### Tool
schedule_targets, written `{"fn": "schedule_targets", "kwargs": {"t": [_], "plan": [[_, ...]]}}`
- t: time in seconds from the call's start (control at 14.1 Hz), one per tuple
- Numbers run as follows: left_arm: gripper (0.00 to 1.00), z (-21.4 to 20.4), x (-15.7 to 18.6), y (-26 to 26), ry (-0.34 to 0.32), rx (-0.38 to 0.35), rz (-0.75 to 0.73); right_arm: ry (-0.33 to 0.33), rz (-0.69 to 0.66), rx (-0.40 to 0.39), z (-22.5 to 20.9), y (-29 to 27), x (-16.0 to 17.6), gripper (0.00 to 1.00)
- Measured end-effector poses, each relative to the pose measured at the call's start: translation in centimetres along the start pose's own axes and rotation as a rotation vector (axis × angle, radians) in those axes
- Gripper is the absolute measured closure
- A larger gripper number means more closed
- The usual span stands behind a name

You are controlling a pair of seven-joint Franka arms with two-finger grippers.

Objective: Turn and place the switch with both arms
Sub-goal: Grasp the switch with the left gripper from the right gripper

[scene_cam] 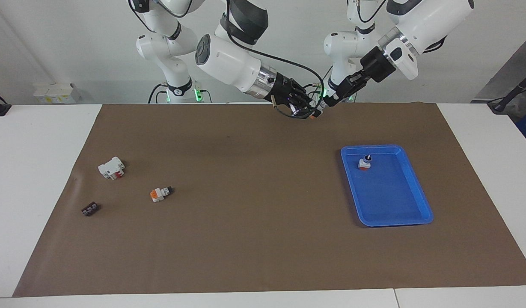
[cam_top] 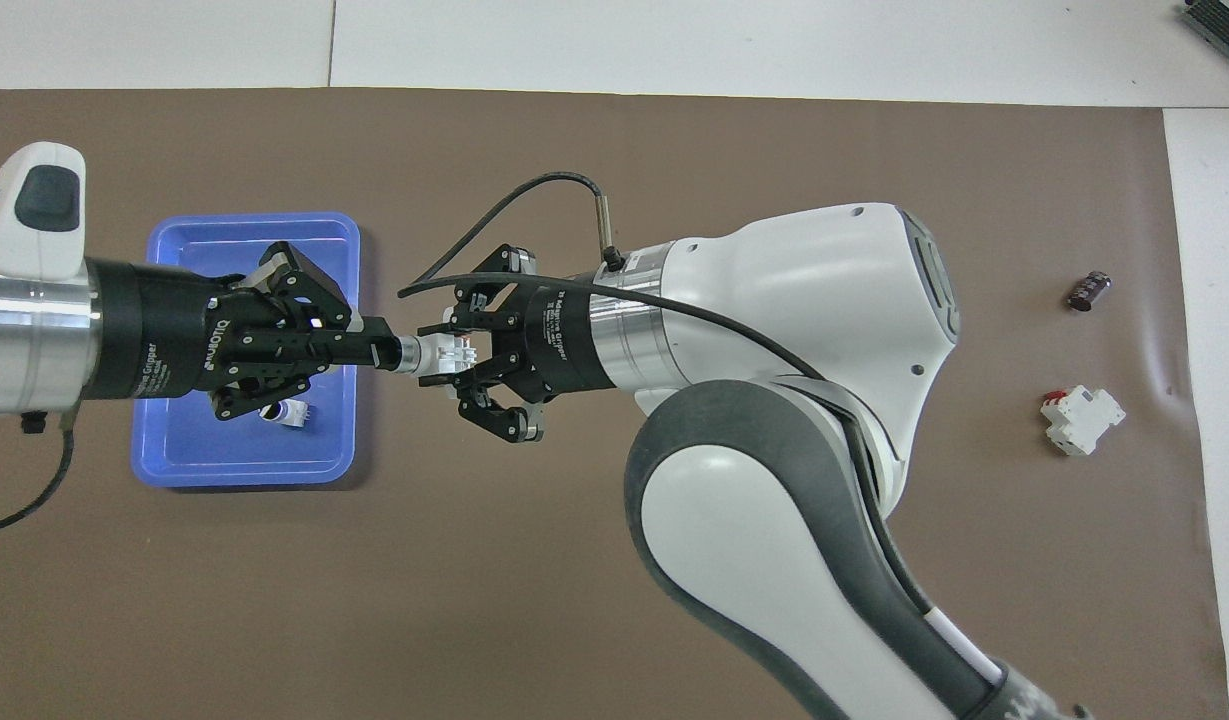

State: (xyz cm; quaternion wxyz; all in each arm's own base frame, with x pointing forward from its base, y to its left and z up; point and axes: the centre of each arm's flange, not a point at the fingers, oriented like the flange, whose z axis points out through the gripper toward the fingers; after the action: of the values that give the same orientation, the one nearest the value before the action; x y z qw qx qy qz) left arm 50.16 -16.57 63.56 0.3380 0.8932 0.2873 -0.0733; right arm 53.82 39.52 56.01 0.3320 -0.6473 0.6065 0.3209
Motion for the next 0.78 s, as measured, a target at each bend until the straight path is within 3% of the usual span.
{"fn": "schedule_targets", "kwargs": {"t": [0.78], "plan": [[0.81,0.0,-1.3,-0.1,-0.049,0.040,0.021,0.003,0.000,-0.009,0.3,0.3,0.0,0.67]]}}
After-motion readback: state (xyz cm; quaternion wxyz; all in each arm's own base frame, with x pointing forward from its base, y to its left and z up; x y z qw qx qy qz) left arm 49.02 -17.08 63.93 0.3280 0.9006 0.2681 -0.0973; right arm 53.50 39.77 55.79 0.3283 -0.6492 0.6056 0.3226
